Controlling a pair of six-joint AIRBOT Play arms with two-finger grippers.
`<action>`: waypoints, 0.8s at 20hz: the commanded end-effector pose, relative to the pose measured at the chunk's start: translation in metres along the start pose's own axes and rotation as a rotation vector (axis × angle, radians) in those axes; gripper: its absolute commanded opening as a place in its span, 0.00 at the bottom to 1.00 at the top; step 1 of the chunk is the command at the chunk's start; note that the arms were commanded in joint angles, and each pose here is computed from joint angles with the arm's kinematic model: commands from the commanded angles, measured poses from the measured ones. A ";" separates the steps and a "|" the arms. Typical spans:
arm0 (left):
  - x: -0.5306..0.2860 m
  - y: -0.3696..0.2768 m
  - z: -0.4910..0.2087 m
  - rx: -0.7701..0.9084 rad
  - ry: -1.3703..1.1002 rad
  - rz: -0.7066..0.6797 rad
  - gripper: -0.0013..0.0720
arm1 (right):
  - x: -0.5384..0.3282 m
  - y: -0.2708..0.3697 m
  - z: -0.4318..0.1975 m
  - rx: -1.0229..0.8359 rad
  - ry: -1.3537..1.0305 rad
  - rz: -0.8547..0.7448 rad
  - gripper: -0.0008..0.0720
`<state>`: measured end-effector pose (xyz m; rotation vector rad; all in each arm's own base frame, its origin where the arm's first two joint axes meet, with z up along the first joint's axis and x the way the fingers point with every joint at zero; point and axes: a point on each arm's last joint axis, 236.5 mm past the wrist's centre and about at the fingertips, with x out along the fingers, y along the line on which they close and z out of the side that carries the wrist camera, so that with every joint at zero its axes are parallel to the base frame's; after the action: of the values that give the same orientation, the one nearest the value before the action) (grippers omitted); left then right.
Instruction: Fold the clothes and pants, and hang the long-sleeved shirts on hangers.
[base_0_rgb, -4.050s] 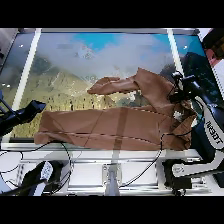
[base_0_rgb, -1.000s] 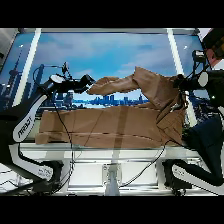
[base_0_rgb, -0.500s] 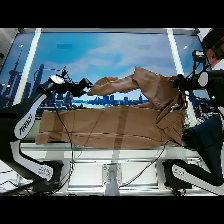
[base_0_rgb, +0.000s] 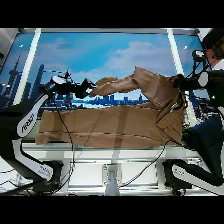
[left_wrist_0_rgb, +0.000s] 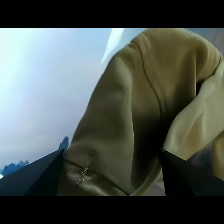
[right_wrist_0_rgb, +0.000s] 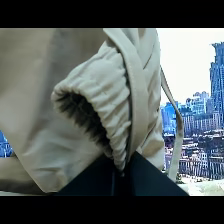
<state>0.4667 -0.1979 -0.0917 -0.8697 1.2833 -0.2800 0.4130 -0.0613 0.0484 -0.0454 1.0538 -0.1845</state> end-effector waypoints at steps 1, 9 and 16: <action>-0.002 -0.004 -0.022 0.066 0.098 -0.026 0.97 | 0.000 0.000 0.000 0.001 -0.001 0.000 0.07; -0.004 -0.008 -0.029 0.477 0.117 -0.069 0.97 | 0.000 0.000 0.000 0.001 -0.001 0.000 0.07; -0.003 -0.001 0.009 0.321 -0.030 -0.015 0.97 | 0.000 0.000 0.000 0.001 -0.001 0.000 0.07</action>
<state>0.4509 -0.2065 -0.0866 -0.5166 1.2057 -0.6138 0.4132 -0.0613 0.0486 -0.0451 1.0527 -0.1846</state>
